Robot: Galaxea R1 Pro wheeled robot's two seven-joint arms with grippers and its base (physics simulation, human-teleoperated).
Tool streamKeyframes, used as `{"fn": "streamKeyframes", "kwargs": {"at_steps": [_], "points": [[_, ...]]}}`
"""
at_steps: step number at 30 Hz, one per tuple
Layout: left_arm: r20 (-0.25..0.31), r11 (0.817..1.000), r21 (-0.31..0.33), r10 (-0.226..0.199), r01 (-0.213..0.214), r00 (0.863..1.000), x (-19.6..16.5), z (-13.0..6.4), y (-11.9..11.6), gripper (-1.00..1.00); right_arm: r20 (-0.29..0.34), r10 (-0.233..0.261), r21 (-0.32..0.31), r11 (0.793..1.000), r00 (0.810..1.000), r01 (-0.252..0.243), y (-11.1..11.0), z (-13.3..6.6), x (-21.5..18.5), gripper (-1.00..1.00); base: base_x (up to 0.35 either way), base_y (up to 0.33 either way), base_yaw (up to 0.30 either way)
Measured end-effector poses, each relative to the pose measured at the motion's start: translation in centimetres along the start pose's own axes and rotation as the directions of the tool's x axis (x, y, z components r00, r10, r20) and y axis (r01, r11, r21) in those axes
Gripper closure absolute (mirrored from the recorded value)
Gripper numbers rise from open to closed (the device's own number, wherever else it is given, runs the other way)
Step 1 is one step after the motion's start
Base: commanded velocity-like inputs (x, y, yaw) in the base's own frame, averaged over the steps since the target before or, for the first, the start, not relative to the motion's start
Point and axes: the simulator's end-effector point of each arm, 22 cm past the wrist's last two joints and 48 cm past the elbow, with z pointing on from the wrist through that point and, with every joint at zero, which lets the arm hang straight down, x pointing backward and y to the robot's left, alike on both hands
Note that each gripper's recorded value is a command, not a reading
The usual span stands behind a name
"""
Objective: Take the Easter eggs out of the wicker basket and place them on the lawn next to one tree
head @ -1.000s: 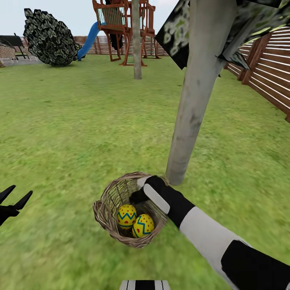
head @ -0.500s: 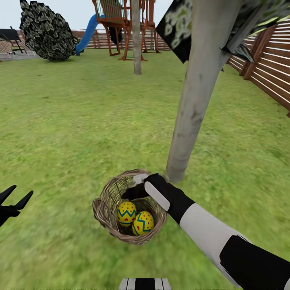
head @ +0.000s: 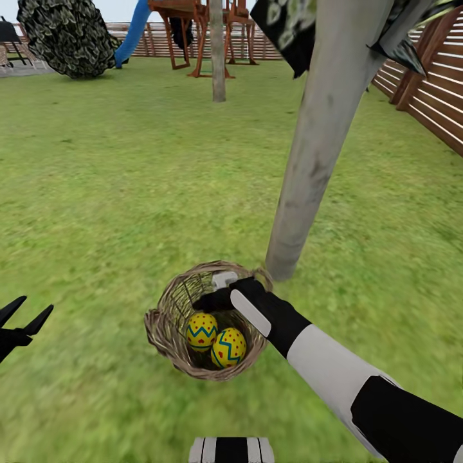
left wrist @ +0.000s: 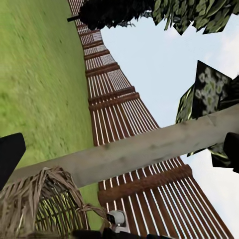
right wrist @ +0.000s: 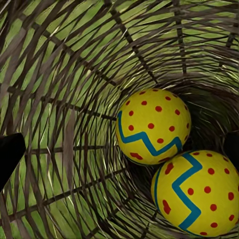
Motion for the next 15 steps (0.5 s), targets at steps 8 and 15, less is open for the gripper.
{"fn": "streamKeyframes", "kwargs": {"at_steps": [8, 15], "points": [[-0.004, 0.999, -0.031, -0.018, 0.018, 1.000, 0.5, -0.3, 1.9, -1.00, -0.031, 0.022, 0.005, 1.000, 0.999, -0.022, -1.0, 1.6, 1.5, -1.00, 0.000, 0.000, 0.000], [-0.008, 0.998, -0.057, -0.028, 0.028, 1.000, 0.8, -0.5, 3.4, -1.00, -0.046, 0.031, -0.007, 0.999, 0.998, -0.031, -1.2, 2.8, 2.3, -1.00, 0.000, 0.000, 0.000]]}}
